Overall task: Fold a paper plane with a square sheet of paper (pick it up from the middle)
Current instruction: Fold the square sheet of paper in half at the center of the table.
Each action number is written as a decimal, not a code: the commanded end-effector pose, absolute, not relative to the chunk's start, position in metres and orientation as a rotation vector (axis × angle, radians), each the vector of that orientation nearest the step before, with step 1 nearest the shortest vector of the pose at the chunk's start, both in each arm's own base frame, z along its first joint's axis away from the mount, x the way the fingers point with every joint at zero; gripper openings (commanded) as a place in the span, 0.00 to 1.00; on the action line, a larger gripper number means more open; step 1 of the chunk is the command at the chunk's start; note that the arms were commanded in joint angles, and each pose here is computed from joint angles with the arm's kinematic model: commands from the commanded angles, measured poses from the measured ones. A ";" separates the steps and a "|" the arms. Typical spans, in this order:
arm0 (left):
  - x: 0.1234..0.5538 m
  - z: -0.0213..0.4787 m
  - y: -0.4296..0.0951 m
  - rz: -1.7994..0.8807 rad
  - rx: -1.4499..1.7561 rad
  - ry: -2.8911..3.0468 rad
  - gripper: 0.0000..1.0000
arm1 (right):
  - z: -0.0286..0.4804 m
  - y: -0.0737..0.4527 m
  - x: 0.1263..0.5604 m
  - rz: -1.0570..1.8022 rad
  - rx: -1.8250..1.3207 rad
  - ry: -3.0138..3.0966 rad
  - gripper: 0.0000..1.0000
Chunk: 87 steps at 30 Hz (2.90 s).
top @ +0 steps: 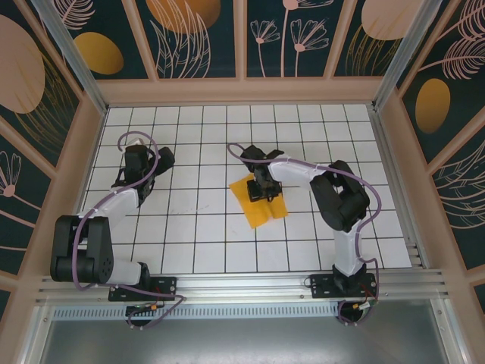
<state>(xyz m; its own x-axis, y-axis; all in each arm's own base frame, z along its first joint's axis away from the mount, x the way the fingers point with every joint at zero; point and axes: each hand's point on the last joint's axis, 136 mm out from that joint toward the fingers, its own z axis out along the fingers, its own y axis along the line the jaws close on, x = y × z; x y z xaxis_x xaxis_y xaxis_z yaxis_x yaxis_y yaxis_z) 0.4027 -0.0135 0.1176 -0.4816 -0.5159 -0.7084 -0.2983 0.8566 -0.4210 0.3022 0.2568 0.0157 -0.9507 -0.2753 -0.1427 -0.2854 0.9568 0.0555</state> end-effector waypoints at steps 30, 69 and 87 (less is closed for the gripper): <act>0.397 0.087 -0.131 -0.889 -0.545 2.199 0.95 | 0.036 0.262 0.372 0.654 -0.058 2.781 0.49; 0.365 0.104 -0.309 -1.530 -0.164 2.179 0.54 | 0.068 0.251 0.360 1.006 -0.033 2.671 0.56; 0.370 0.107 -0.326 -1.597 -0.134 2.169 0.00 | 0.102 0.232 0.370 1.047 0.047 2.561 0.55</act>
<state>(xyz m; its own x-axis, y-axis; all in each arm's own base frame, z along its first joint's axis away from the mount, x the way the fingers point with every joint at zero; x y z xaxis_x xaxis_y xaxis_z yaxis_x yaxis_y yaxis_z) 0.3644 -0.3165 0.0894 -0.9069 -0.3371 -0.2526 0.1181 0.3720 -0.9207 0.3612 0.2408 0.0728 -0.9574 0.1145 -0.2652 -0.0907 0.7525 0.6523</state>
